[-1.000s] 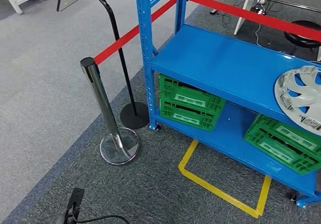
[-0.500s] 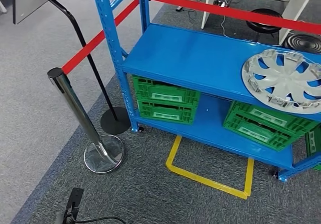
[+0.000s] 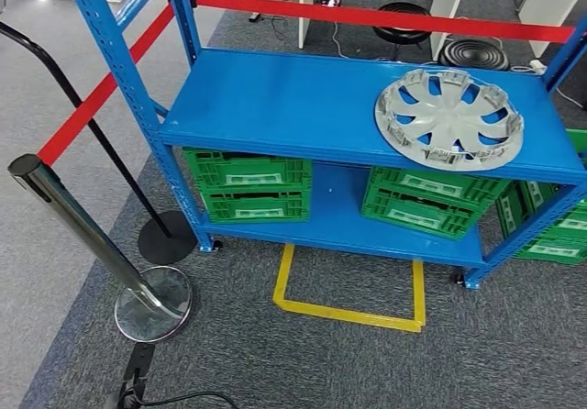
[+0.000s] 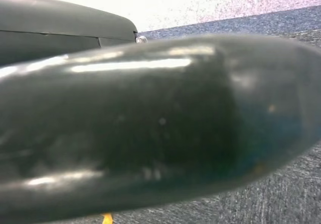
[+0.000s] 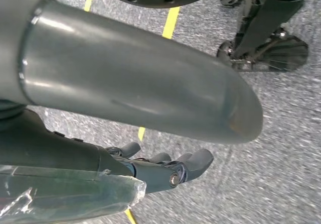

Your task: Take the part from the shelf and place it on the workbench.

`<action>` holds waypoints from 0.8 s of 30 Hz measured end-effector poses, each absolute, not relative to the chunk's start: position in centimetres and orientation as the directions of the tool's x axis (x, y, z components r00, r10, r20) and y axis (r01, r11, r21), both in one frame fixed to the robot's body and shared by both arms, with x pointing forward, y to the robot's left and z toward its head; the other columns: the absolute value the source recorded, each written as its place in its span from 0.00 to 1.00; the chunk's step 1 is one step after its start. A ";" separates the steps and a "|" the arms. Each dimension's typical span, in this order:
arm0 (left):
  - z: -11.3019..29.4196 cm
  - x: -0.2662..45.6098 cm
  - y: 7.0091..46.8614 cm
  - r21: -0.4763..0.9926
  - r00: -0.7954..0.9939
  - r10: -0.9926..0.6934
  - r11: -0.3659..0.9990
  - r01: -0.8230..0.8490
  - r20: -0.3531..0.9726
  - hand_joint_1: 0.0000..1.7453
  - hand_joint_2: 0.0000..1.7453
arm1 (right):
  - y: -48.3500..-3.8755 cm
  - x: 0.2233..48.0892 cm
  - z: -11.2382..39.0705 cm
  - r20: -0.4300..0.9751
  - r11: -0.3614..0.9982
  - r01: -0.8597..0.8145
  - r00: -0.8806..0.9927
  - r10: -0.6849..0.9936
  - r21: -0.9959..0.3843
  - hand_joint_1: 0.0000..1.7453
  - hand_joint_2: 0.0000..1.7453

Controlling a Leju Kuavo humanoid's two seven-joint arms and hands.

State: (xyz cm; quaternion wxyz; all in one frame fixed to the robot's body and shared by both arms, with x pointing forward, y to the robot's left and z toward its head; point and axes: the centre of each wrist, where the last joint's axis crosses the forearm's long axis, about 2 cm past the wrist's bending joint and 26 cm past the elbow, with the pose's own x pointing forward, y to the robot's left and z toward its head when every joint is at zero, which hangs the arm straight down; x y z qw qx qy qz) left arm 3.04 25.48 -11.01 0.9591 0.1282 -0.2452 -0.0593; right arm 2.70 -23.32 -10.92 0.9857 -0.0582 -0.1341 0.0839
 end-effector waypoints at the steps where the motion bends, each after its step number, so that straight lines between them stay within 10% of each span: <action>1: -11.0 3.1 25.4 0.274 0.872 -0.176 0.961 0.050 0.456 0.00 0.00 | -23.3 2.6 -10.9 0.252 0.979 -0.150 0.951 0.181 -0.137 0.00 0.00; 24: -11.0 3.0 25.4 0.260 0.870 -0.167 0.964 0.046 0.464 0.00 0.00 | -23.3 2.8 -10.9 0.260 0.977 -0.162 0.946 0.194 -0.138 0.00 0.00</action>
